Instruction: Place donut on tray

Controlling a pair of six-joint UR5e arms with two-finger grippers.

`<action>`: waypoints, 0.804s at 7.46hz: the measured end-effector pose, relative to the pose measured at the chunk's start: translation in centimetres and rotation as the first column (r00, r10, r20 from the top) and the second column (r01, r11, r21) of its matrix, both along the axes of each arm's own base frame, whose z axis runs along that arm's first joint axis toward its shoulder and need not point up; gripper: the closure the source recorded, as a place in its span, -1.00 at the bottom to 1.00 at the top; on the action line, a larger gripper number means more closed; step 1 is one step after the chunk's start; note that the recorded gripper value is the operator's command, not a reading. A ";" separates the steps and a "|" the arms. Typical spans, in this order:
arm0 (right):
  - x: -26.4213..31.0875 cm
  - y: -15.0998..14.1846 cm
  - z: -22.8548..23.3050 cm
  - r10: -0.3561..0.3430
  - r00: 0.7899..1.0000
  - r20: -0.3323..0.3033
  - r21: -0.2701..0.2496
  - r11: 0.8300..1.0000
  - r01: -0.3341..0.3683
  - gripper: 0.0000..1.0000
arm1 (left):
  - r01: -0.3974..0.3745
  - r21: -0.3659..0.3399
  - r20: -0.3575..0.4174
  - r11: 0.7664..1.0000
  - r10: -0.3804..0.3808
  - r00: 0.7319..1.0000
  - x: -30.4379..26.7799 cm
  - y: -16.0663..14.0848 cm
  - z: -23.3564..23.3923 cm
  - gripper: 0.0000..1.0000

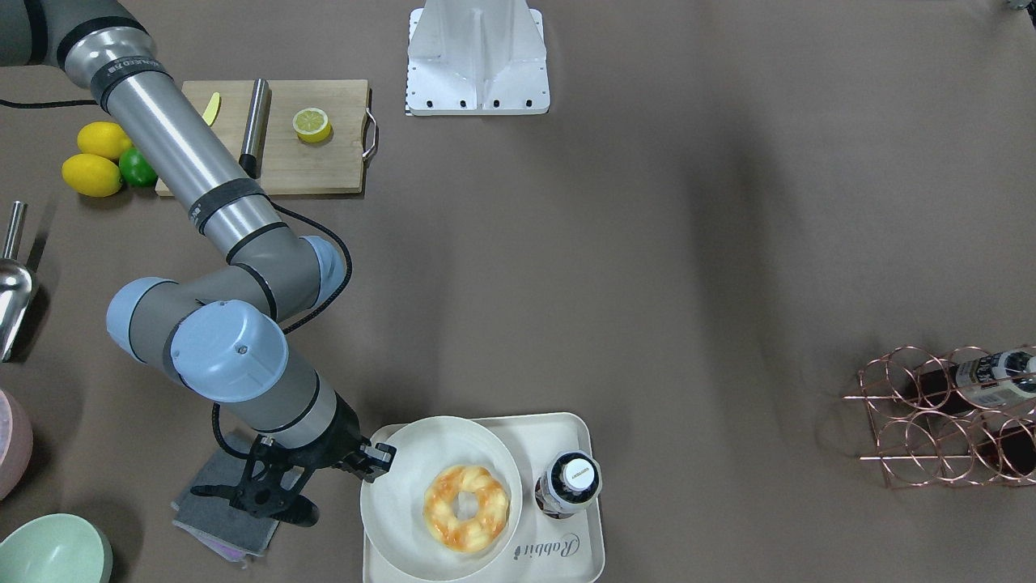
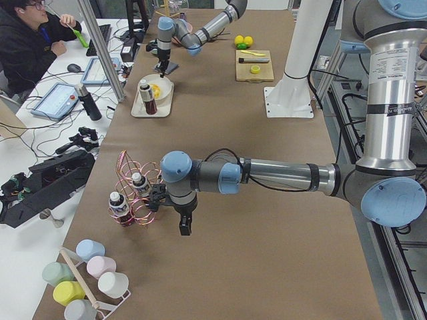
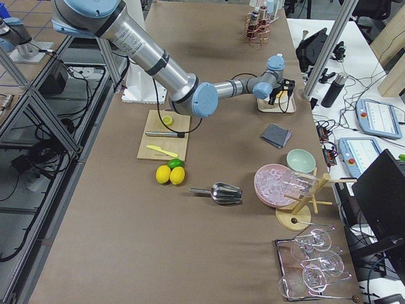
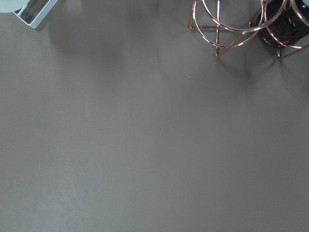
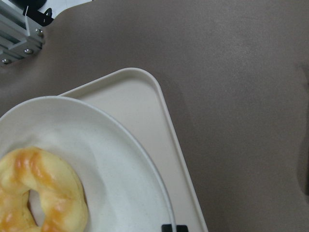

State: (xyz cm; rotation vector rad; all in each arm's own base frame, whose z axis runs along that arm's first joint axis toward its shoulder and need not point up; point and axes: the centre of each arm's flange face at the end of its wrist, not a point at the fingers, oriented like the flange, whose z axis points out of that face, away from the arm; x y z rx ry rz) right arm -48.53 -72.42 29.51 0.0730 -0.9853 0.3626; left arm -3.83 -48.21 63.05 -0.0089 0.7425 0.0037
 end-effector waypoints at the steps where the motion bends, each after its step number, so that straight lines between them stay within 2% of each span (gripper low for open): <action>1: -0.2 0.0 -0.1 0.003 1.000 -0.002 0.002 1.000 -0.003 -0.91 | 0.000 0.000 0.000 1.000 0.000 1.000 0.0 0.0 0.0 -0.96; 2: -0.2 -0.1 0.0 0.011 1.000 -0.008 0.005 1.000 -0.011 -1.00 | 0.000 0.000 0.000 1.000 0.000 1.000 0.0 0.0 0.0 -0.96; 6: 0.0 -0.2 -0.5 0.027 1.000 -0.009 0.025 0.999 -0.026 -1.00 | 0.000 0.003 0.000 1.000 0.000 1.000 0.0 -0.1 -0.1 -0.96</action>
